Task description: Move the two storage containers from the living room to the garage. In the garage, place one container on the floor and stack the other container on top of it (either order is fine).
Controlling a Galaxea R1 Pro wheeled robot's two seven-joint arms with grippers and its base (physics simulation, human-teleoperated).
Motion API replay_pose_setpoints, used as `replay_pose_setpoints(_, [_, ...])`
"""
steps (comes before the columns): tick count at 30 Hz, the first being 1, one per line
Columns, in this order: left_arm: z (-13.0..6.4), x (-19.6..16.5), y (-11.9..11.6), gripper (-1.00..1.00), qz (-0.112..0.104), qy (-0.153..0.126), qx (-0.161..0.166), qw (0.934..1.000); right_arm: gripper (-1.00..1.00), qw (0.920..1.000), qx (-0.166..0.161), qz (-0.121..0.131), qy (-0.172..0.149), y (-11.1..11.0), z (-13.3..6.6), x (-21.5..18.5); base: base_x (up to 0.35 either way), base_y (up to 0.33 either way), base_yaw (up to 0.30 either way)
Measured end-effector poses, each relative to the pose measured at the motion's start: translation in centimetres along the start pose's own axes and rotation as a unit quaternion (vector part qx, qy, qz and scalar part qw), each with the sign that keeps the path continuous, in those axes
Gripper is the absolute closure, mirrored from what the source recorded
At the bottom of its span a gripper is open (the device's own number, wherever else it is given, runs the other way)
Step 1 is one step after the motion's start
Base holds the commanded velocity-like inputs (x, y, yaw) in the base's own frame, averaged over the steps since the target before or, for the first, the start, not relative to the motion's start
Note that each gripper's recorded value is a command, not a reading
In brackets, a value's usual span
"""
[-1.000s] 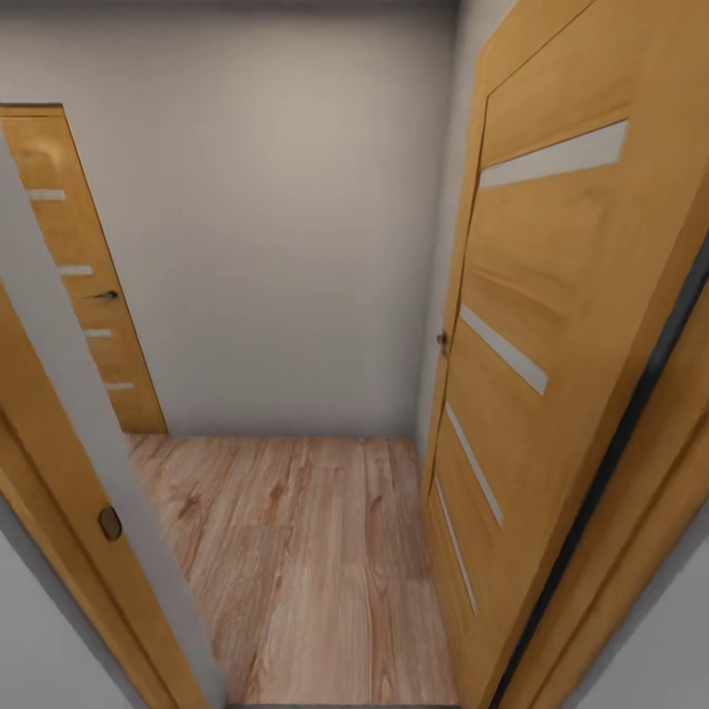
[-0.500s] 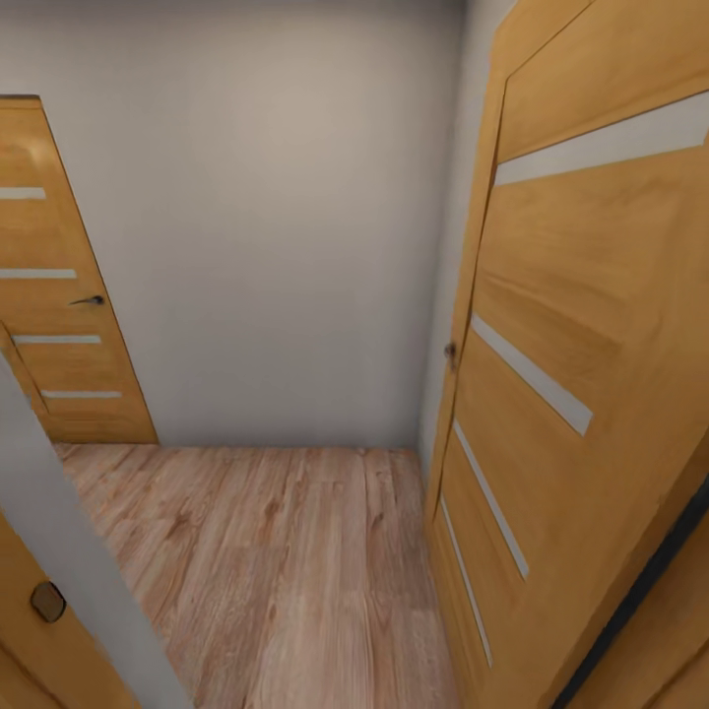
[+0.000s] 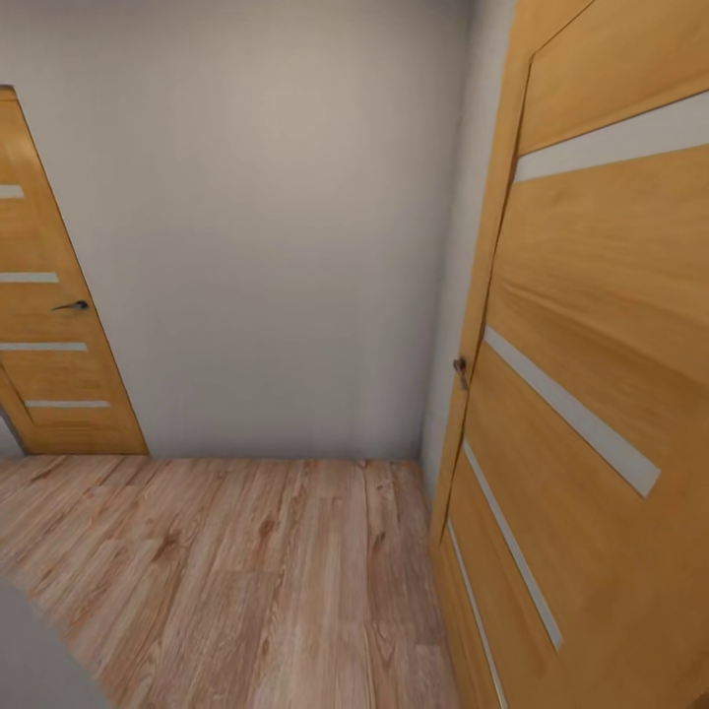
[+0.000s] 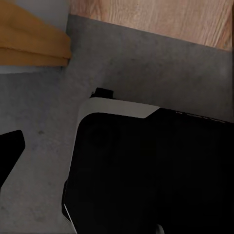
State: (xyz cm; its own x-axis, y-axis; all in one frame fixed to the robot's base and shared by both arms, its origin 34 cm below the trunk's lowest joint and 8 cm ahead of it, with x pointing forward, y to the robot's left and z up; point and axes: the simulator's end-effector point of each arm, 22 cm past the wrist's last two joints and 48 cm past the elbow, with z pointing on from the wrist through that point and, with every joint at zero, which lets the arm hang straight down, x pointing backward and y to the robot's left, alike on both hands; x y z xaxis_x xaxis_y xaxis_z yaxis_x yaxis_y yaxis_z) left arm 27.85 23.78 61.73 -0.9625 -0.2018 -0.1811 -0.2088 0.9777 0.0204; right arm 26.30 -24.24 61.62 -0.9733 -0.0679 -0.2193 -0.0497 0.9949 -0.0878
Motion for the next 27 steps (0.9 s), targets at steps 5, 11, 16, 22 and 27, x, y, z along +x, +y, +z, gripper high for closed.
replay_pose_setpoints(5, [0.02,-0.02,0.04,-1.0,0.0,0.0,0.0,1.0,-1.0,1.0,0.0,0.0,0.0,0.0,0.02,-0.02,0.182,0.0,0.0])
replay_pose_setpoints(11, [0.02,-0.09,0.01,-1.0,0.0,-0.001,0.0,1.0,-1.0,1.0,0.0,0.0,0.0,0.0,0.02,-0.01,0.019,0.013,0.0])
replay_pose_setpoints(16, [0.02,-0.15,0.0,-1.0,0.0,-0.003,0.0,1.0,-1.0,1.0,0.0,0.0,0.0,0.01,0.02,-0.01,0.002,0.13,0.0])
replay_pose_setpoints(22, [0.02,-0.15,0.0,-1.0,0.0,-0.003,0.0,1.0,-1.0,1.0,0.0,0.0,0.0,0.0,0.02,-0.03,0.0,0.024,0.0])
replay_pose_setpoints(27, [0.02,-0.15,0.0,-1.0,0.0,-0.003,0.0,1.0,-1.0,1.0,0.0,0.0,0.0,0.0,0.03,-0.04,0.0,0.003,0.0])
